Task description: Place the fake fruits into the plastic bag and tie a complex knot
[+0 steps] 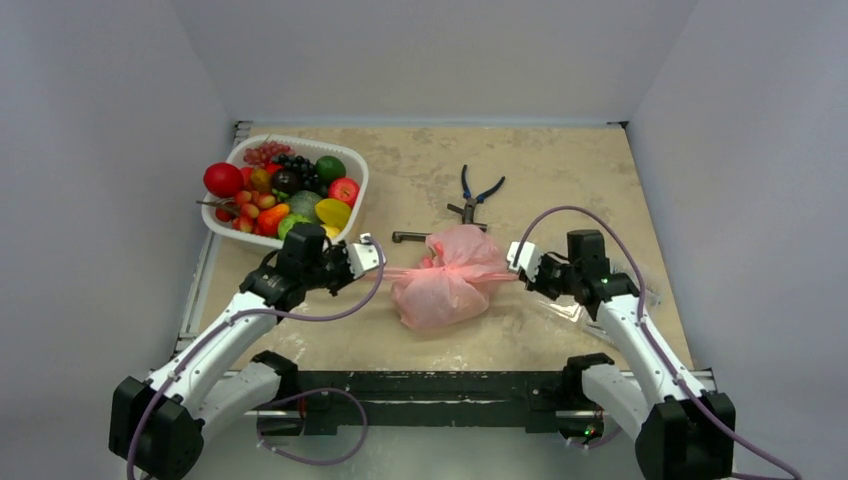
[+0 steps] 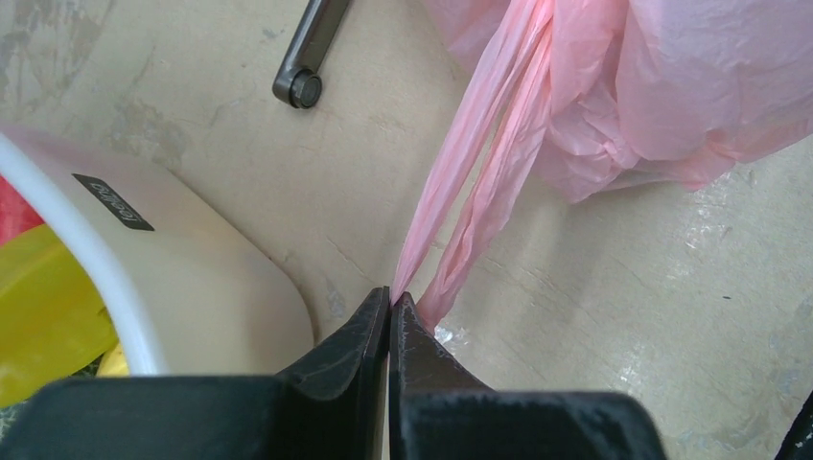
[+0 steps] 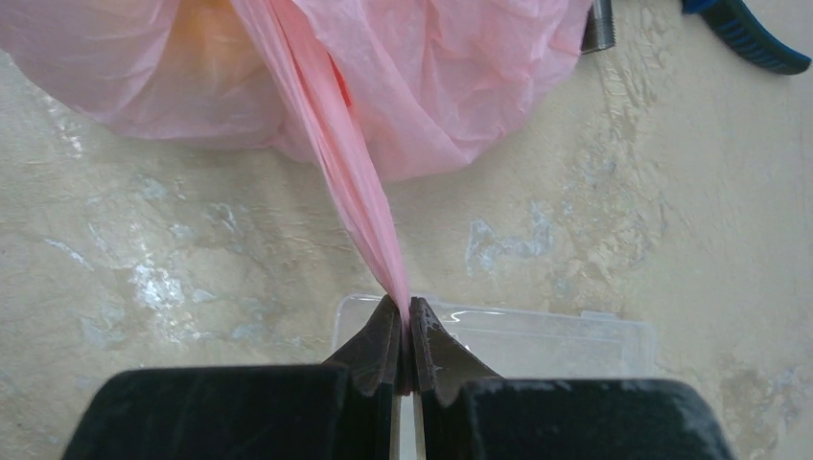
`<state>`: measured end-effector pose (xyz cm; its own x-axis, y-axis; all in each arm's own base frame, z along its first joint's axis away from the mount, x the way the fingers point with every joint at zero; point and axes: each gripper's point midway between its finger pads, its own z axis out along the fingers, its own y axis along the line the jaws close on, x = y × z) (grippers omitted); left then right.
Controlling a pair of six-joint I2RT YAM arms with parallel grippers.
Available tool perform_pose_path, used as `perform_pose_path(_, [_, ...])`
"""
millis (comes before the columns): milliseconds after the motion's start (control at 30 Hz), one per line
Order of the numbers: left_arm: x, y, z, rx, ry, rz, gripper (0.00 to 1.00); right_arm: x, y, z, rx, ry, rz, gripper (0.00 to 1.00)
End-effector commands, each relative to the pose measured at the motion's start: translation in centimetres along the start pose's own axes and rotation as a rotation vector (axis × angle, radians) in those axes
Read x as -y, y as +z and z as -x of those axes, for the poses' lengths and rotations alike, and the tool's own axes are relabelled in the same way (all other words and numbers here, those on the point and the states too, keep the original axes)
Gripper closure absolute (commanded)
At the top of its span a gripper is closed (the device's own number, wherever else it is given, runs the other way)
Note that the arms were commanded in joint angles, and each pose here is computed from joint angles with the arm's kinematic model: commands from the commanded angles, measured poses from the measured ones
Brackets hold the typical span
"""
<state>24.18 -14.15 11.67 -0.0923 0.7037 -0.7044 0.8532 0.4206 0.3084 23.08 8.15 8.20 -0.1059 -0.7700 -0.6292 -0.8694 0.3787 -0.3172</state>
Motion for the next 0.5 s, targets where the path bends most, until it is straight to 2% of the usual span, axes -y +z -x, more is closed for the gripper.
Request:
perform_pose_path(0, [-5.1, -4.7, -5.7, -0.278, -0.022, 0.262, 1.00, 4.9, -4.7, -6.1, -0.337, 0.035, -0.179, 1.00])
perform_pose_path(67, [-6.1, -6.6, -2.6, -0.174, -0.095, 0.275, 1.00, 5.9, -6.0, -5.2, -0.318, 0.067, -0.193, 1.00])
perform_pose_path(167, [-6.1, -7.9, -0.7, -0.148, -0.126, 0.251, 1.00, 5.3, -6.3, -4.8, -0.309, 0.073, -0.165, 1.00])
perform_pose_path(467, [-2.6, -4.4, -7.7, -0.303, -0.078, 0.157, 1.00, 2.6, -3.6, -8.2, -0.346, 0.098, -0.116, 1.00])
